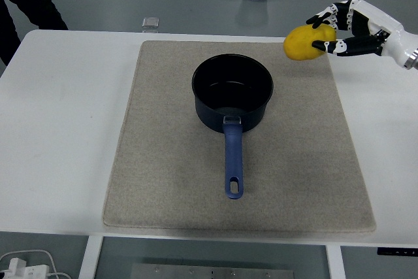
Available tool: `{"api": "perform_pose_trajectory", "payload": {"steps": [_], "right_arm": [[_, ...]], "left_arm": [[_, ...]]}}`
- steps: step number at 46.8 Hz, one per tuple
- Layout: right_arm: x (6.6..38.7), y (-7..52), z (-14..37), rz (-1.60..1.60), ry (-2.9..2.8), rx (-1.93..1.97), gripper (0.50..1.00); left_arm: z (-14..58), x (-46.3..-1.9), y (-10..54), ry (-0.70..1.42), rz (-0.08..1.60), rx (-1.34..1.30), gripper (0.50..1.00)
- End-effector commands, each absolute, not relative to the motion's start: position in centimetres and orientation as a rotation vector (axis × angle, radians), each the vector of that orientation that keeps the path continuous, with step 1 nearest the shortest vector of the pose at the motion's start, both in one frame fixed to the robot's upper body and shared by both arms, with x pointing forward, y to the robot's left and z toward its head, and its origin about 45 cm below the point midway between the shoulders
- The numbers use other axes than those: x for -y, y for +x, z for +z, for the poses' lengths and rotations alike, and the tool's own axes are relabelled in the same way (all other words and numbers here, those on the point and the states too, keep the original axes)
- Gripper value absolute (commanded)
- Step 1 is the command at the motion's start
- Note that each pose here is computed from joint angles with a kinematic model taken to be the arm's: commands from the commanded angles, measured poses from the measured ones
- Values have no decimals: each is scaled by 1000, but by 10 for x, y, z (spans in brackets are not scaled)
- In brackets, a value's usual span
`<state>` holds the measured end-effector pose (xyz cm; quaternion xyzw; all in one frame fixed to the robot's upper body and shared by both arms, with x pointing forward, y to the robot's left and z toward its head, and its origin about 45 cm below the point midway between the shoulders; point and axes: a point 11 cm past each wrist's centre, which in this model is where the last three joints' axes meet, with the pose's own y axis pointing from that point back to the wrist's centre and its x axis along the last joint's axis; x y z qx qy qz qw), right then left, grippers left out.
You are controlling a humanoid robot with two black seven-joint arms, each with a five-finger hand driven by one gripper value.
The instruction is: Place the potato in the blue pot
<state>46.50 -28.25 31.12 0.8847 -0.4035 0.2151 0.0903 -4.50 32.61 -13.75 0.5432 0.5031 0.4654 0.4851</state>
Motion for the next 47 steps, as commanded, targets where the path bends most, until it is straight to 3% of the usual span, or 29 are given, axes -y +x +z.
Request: {"api": "perform_pose_trajectory", "payload": {"steps": [1,28,47], "right_arm": [[274,464,310,640,2641,1161,500],[178,475,317,696,2760,974,500],[126,478,289,645,2787,924,500]], "left_arm": [[-137,-326,-45,1322,1135,-1225,996],[-138,-325,-45,1318,1132,-1227,996],[-137,-326,-45,1319,1133,-1226,996]]}}
